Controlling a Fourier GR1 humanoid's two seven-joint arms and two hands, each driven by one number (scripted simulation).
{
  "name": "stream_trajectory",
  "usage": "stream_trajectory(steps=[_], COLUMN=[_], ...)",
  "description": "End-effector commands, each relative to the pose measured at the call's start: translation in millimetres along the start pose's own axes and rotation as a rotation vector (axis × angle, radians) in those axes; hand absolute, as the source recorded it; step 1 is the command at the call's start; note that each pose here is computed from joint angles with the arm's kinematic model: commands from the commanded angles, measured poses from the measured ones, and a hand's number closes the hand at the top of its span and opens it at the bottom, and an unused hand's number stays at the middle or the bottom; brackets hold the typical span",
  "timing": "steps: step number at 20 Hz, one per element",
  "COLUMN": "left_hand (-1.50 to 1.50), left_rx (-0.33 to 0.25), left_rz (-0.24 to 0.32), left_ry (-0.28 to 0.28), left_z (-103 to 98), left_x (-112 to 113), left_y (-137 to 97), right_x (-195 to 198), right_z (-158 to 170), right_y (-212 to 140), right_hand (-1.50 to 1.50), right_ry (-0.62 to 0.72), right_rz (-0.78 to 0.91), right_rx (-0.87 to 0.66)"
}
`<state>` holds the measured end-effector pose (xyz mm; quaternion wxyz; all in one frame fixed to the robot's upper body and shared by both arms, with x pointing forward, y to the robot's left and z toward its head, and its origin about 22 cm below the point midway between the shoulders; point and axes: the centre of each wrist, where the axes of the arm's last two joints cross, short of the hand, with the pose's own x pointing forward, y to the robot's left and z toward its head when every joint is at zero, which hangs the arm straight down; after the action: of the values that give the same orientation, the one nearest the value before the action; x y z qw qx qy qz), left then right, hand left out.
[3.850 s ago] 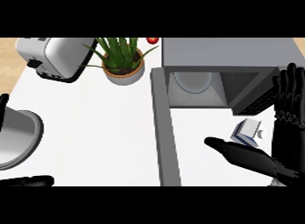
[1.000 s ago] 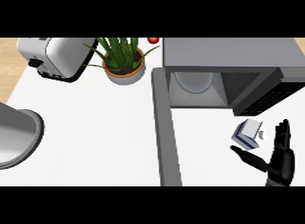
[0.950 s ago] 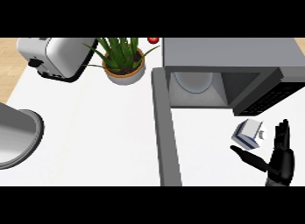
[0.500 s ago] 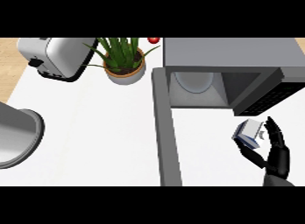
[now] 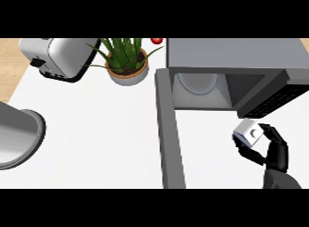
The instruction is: Pick up the milk, place it into the microwave and close the microwave
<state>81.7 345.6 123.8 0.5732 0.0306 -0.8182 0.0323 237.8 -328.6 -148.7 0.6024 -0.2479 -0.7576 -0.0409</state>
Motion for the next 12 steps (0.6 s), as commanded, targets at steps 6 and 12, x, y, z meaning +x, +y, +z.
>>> stream_trajectory(steps=[6, 12], left_hand=[-1.50, -1.50], left_rx=[-0.019, -0.001], left_rz=[0.004, -0.001], left_ry=[-0.046, -0.055], left_z=[3.0, 4.5], left_x=[12.9, 9.3], left_y=[-7.3, 2.6], right_x=[21.9, 33.0], right_z=[-45.8, -43.2], right_y=[24.7, 55.7], right_hand=[1.50, 1.50], right_ry=[-0.170, -0.195], right_rz=[-0.143, -0.275], right_rx=[0.332, 0.496])
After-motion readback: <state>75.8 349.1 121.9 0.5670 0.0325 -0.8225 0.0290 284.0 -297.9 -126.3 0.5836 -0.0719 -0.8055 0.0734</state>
